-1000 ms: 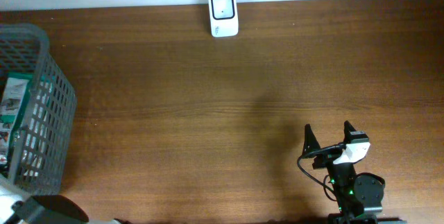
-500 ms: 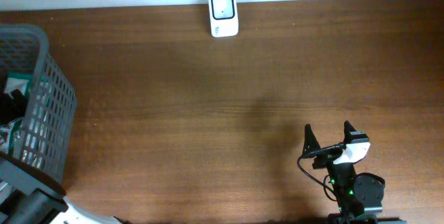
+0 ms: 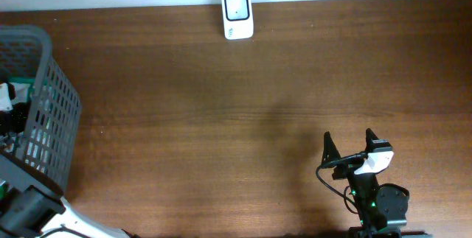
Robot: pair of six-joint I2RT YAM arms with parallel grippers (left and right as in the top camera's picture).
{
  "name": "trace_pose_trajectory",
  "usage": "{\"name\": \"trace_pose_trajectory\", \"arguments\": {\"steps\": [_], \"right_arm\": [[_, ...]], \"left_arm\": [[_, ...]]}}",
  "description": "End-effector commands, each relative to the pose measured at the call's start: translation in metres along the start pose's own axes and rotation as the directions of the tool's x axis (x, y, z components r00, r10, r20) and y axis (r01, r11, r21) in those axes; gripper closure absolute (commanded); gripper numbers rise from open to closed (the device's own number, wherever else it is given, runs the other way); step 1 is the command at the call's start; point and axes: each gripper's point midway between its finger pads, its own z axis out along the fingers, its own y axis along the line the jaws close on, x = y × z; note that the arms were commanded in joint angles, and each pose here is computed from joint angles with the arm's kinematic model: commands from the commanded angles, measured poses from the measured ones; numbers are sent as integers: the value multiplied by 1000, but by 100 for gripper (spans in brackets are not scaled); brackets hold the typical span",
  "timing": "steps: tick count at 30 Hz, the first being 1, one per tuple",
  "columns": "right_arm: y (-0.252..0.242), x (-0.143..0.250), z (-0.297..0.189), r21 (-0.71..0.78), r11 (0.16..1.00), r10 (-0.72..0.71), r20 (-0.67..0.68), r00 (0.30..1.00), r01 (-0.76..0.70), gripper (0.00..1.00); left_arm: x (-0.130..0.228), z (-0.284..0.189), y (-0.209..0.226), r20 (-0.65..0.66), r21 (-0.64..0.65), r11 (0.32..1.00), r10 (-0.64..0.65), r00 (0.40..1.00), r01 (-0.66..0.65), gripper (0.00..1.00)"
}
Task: Scan the item barcode
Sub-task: 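Reach into the basket and grasp the green-white packet with the left gripper, then carry the green packet to the table center and release it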
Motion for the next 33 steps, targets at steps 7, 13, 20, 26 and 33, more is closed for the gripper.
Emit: {"name": "trace_pose_trajectory", "arguments": {"steps": [7, 13, 20, 26, 33], "right_arm": [[-2, 3, 0, 8, 1000, 7, -4, 1000, -7, 2], [-2, 3, 0, 8, 1000, 7, -4, 1000, -7, 2], [-2, 3, 0, 8, 1000, 7, -4, 1000, -7, 2], [-2, 3, 0, 8, 1000, 7, -4, 1000, -7, 2], [-2, 3, 0, 8, 1000, 7, -4, 1000, -7, 2]], "left_arm": [[-8, 14, 0, 28, 7, 1000, 27, 999, -27, 88], [-26, 8, 7, 89, -20, 999, 44, 995, -42, 99], [-6, 42, 8, 15, 12, 1000, 22, 1000, -22, 38], [-11, 44, 11, 22, 9, 1000, 23, 999, -23, 67], [-71, -36, 12, 137, -30, 1000, 9, 991, -5, 100]]}}
